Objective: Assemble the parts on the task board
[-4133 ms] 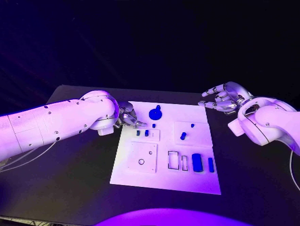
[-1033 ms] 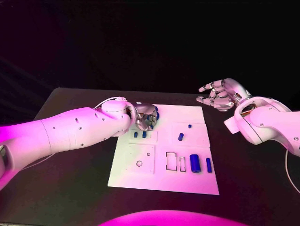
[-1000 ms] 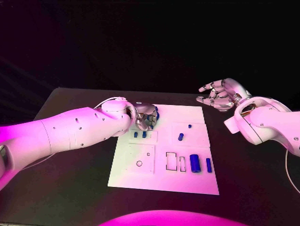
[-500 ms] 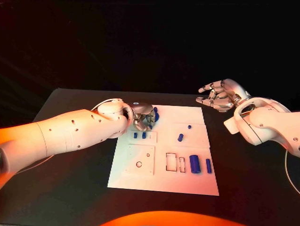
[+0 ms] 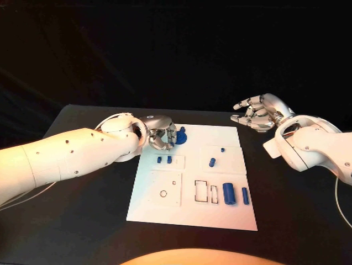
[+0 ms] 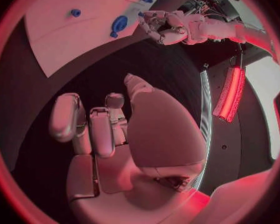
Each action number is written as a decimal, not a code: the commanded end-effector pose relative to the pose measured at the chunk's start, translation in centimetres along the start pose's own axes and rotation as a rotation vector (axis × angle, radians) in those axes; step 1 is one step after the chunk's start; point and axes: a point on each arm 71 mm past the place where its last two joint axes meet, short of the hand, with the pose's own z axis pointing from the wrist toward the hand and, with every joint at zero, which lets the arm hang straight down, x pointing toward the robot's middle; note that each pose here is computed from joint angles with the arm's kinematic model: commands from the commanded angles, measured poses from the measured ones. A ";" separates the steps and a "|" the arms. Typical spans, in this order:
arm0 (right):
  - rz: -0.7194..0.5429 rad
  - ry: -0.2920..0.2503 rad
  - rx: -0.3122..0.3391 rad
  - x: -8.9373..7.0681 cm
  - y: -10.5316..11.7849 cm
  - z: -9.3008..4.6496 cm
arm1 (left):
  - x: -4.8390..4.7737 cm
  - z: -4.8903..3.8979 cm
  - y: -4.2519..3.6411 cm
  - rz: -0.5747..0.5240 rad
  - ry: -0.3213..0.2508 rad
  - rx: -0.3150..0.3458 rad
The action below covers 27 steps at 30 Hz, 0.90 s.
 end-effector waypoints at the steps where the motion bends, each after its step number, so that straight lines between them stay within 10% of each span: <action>1: -0.010 0.005 -0.017 0.0 0.1 0.0 | -0.10 -0.26 0.15 -0.028 0.001 -0.003; 27: -0.011 0.005 -0.017 0.0 0.1 -0.1 | 0.64 0.03 1.40 -0.022 0.074 -0.054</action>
